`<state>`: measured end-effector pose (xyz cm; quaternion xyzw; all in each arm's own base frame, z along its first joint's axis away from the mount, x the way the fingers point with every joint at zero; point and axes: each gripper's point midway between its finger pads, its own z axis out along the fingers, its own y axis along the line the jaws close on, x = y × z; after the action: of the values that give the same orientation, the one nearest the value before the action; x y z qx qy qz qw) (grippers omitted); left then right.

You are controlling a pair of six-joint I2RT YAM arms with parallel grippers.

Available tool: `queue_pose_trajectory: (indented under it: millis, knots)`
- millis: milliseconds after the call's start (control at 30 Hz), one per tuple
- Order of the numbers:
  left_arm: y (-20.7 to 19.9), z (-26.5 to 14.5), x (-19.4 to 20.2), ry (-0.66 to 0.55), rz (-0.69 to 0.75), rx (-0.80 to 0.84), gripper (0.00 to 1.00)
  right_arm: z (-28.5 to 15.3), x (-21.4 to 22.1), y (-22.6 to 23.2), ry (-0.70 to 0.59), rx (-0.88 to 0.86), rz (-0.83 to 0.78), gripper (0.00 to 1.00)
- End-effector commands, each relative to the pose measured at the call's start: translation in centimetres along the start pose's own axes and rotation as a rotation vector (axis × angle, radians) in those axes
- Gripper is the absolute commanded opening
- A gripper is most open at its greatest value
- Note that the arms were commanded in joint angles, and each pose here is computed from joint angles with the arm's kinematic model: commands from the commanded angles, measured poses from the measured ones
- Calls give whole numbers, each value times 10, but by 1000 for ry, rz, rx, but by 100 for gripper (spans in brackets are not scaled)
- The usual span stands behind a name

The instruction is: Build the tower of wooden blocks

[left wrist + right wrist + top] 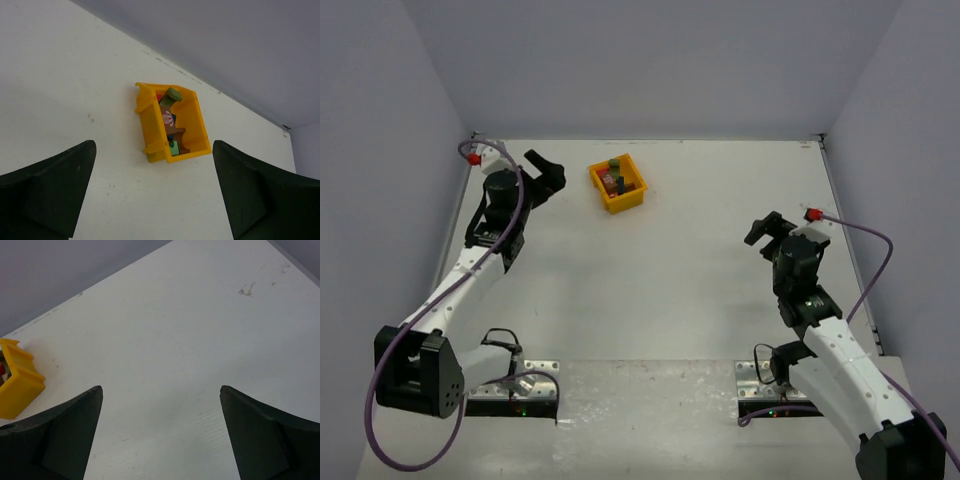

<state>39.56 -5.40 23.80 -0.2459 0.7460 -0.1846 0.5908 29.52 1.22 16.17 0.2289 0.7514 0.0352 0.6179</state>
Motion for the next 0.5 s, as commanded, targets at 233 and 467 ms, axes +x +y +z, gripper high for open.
queue_pose_trajectory:
  millis: [233, 467]
  knots:
    - [-46, 66, 75, 210, 52, 5, 100, 7, 11, 13, 11, -75, -16, 99]
    - [-27, 111, 100, 271, 49, -154, 74, 14, 20, 17, 72, -72, -57, 99]
